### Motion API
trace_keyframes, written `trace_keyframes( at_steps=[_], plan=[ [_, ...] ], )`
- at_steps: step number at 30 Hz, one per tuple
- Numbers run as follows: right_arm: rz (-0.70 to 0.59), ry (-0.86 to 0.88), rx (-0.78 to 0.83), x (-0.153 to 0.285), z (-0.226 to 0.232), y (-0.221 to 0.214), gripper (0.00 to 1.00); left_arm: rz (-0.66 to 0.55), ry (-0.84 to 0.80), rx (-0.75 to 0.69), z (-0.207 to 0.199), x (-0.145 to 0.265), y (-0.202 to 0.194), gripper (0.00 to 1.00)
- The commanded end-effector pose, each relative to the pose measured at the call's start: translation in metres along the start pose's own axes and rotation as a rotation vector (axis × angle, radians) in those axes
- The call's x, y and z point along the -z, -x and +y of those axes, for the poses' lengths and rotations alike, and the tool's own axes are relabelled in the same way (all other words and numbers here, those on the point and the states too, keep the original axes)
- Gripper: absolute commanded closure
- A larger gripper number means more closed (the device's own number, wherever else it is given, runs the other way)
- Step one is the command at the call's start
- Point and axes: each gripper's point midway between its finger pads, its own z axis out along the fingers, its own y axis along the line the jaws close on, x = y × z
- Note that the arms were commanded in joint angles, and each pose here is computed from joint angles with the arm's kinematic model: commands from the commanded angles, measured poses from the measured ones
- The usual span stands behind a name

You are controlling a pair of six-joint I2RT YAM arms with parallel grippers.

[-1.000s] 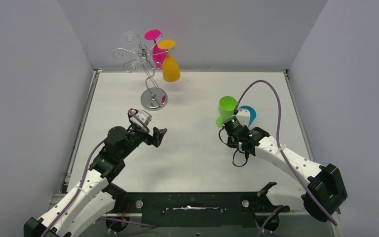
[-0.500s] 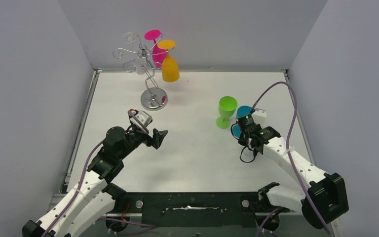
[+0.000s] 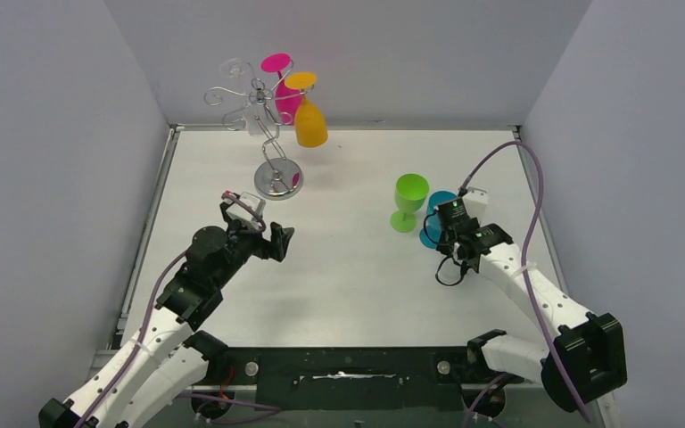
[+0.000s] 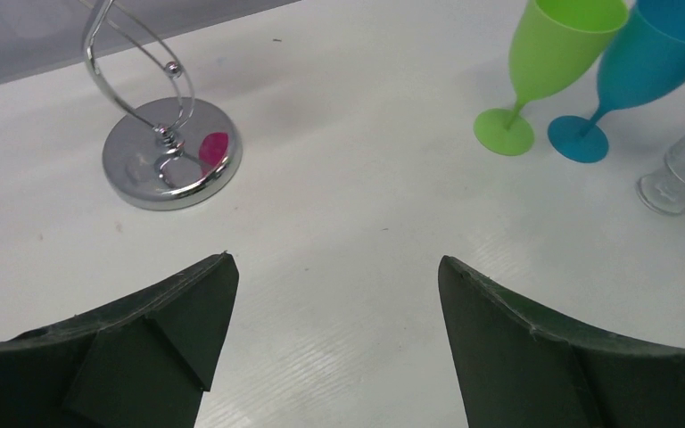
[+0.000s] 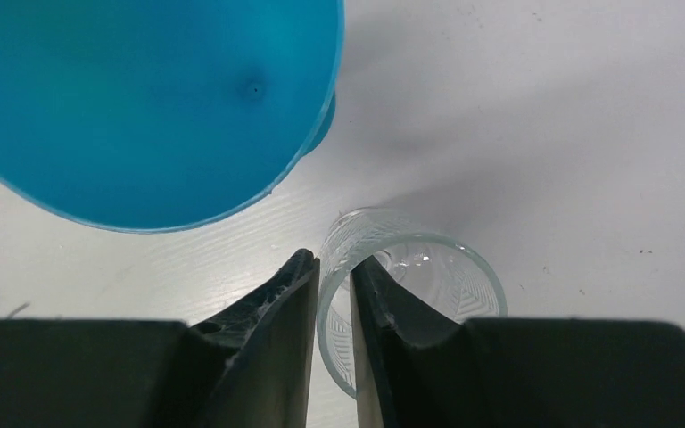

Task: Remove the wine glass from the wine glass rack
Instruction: Place the wine glass at the center of the board, then pick up the wine glass from the wine rack.

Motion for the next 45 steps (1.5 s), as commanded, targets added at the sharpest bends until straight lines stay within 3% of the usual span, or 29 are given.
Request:
trace_keyframes(
  at_steps=[1, 10, 15, 20, 25, 35, 40, 45],
  plan=[
    [-0.151, 0.034, -0.039, 0.017, 0.006, 0.045, 0.75, -0.056, 0.189, 0.093, 0.029, 0.004, 0.028, 0.16],
    [-0.201, 0.121, -0.072, 0.038, 0.015, 0.06, 0.66, 0.011, 0.3, 0.262, 0.049, -0.001, 0.031, 0.13],
    [-0.235, 0.187, -0.098, 0.06, 0.023, 0.077, 0.63, -0.042, 0.21, 0.387, 0.045, -0.001, 0.095, 0.13],
    [-0.306, 0.296, -0.137, 0.084, 0.034, 0.096, 0.54, -0.083, 0.091, 0.371, 0.035, -0.004, 0.151, 0.13],
    [-0.358, 0.441, -0.189, 0.103, 0.052, 0.106, 0.52, -0.187, -0.006, 0.336, 0.027, -0.014, 0.202, 0.12],
    [-0.321, 0.522, -0.206, 0.101, 0.067, 0.097, 0.5, -0.246, -0.134, 0.401, 0.027, -0.083, 0.279, 0.19],
    [-0.305, 0.491, -0.207, 0.1, 0.062, 0.094, 0.5, -0.242, -0.126, 0.4, 0.04, -0.122, 0.274, 0.23],
    [-0.361, 0.506, -0.226, 0.111, 0.056, 0.101, 0.41, -0.228, -0.025, 0.45, 0.066, -0.146, 0.264, 0.25]
  ],
)
